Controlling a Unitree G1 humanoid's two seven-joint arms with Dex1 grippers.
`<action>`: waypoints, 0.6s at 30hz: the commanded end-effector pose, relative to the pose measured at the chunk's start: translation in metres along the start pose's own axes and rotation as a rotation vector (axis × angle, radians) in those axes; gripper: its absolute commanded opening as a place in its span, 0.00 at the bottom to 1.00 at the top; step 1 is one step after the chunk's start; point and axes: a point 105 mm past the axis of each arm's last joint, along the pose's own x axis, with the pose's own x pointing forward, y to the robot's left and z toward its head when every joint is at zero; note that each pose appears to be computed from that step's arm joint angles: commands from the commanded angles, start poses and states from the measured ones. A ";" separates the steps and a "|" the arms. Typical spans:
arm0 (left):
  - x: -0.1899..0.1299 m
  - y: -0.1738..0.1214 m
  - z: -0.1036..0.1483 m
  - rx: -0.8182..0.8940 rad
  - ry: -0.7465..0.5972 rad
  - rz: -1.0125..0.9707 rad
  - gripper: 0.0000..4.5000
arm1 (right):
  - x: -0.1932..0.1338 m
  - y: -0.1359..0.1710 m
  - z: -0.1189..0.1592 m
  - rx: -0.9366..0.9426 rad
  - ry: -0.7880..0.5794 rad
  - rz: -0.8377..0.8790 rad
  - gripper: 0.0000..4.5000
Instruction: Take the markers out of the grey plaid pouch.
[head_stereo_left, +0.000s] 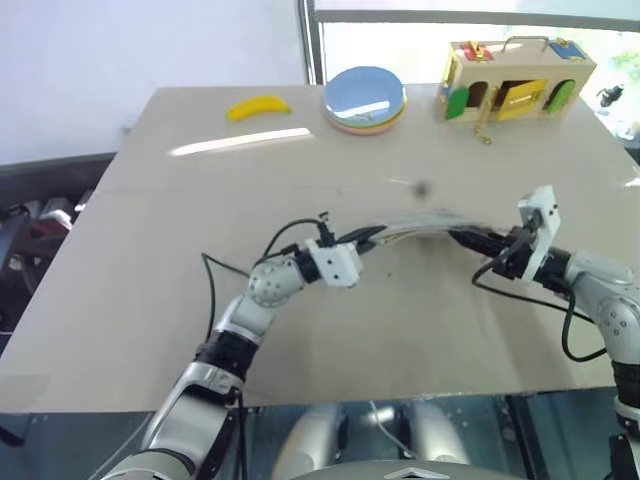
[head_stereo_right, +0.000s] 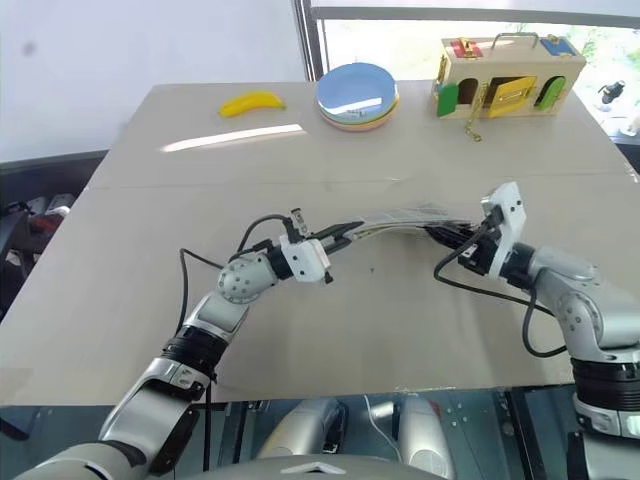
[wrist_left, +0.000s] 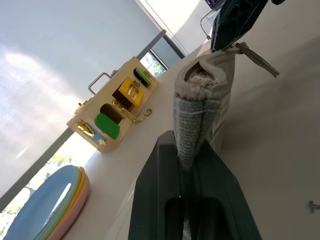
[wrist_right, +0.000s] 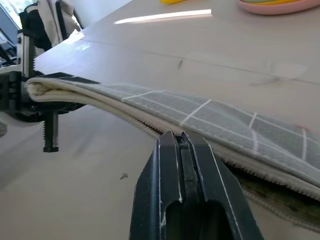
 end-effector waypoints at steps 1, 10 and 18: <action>0.004 0.009 0.009 0.025 -0.038 0.028 0.00 | -0.002 0.007 0.007 -0.035 -0.010 0.017 0.01; 0.006 0.006 0.013 0.009 -0.061 0.008 0.00 | 0.002 -0.019 0.006 -0.044 -0.001 -0.122 0.01; 0.003 -0.005 0.019 -0.102 -0.090 -0.066 0.00 | 0.020 -0.018 0.003 -0.332 0.160 -0.061 0.30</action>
